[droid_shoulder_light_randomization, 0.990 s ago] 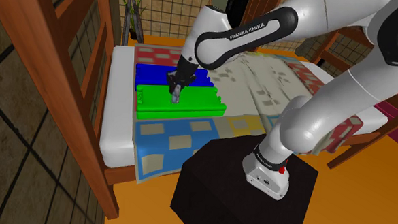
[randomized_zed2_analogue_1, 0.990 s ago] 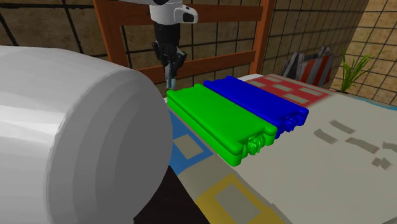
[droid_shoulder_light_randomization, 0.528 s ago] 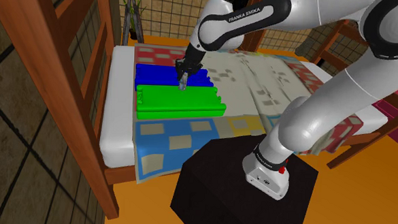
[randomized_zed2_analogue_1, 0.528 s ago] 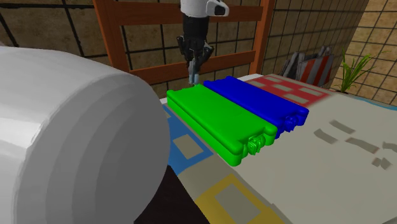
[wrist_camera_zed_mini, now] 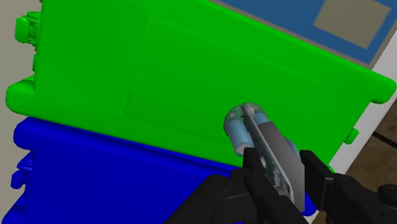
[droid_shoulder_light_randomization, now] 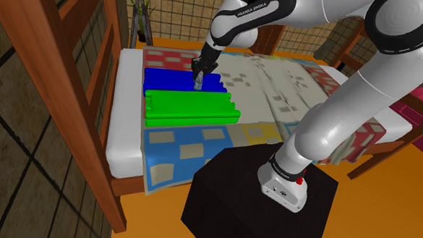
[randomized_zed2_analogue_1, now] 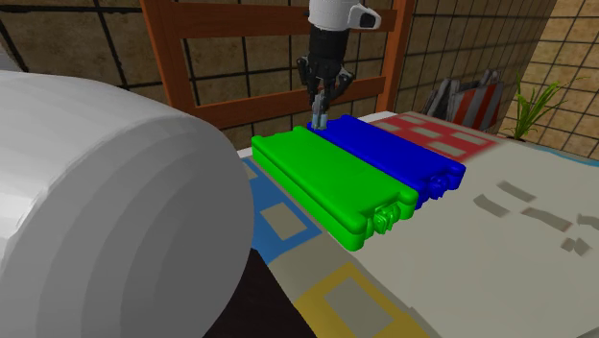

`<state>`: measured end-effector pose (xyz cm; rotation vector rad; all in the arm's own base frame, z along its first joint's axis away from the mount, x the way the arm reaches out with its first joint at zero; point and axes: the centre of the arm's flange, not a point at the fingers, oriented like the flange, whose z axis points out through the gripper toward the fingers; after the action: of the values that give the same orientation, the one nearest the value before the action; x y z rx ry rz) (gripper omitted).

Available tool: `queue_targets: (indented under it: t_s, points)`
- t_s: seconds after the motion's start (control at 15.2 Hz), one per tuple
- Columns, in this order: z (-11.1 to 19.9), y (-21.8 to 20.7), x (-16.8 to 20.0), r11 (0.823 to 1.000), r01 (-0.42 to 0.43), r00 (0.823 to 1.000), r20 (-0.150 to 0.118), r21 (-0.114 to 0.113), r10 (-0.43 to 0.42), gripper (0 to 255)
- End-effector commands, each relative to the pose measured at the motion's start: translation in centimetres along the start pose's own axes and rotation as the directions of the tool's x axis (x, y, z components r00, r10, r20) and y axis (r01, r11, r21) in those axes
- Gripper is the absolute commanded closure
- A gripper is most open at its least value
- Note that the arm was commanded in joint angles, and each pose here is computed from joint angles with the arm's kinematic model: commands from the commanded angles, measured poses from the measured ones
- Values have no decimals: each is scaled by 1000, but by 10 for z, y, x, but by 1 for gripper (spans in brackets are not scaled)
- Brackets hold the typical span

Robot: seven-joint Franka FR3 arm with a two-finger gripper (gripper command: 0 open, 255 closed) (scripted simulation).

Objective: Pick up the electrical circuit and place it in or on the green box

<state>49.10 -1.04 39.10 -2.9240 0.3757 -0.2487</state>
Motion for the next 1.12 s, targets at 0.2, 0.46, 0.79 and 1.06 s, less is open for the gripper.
queue_targets:
  t_s: [0.2, 0.46, 0.79, 1.06]
  points:
    - [25, 7, -4, 1000, 0, 1000, 0, 0, 0, 255]
    - [46, 11, -7, 1000, 0, 1000, 0, 0, 0, 255]
    - [71, 16, -11, 1000, 0, 1000, 0, 0, 0, 255]
    - [76, 17, -11, 1000, 0, 1000, 0, 0, 0, 255]
